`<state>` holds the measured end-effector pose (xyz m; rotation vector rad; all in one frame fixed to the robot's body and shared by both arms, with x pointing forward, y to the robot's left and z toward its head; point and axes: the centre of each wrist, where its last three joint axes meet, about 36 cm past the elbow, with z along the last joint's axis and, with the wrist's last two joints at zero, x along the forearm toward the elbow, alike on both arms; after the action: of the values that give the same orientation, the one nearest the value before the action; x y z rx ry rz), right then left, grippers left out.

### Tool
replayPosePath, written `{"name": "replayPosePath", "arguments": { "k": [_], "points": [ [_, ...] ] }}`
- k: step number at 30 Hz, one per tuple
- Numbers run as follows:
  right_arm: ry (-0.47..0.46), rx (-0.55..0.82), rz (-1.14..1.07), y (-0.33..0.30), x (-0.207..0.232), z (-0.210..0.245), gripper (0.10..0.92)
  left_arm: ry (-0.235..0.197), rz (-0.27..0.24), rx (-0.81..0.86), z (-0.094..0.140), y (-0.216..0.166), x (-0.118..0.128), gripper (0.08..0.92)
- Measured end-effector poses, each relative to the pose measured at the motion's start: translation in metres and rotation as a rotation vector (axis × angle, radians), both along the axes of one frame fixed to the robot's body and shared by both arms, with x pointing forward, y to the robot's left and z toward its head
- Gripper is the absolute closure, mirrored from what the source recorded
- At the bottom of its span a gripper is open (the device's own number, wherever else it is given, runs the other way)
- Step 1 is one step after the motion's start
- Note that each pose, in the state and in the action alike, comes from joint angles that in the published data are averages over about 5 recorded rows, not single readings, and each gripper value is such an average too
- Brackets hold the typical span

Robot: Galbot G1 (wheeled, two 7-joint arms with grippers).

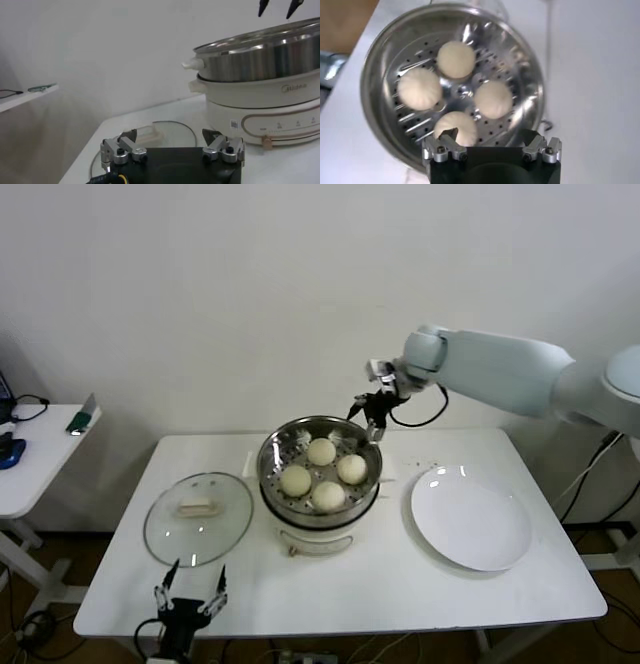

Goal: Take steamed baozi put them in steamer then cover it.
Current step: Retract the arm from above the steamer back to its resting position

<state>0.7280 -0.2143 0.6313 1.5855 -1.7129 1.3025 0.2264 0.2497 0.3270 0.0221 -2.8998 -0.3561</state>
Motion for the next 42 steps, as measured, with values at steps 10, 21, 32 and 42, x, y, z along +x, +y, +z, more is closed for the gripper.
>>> {"name": "replayPosePath", "arguments": {
  "k": [10, 21, 32, 42],
  "points": [
    [-0.177, 0.353, -0.138, -0.066, -0.043, -0.065, 0.2, -0.018, 0.023, 0.026, 0.001, 0.0, 0.004, 0.177],
    [-0.324, 0.673, -0.383, -0.118, -0.106, -0.133, 0.2, -0.04, 0.046, 0.062, 0.007, 0.005, 0.009, 0.177],
    [-0.395, 0.869, -0.648, -0.132, -0.17, -0.179, 0.2, -0.054, 0.043, 0.189, 0.013, 0.016, 0.019, 0.177],
    [-0.388, 0.962, -0.872, -0.15, -0.234, -0.218, 0.2, -0.02, -0.004, 0.52, 0.019, 0.032, 0.033, 0.177]
  ]
}}
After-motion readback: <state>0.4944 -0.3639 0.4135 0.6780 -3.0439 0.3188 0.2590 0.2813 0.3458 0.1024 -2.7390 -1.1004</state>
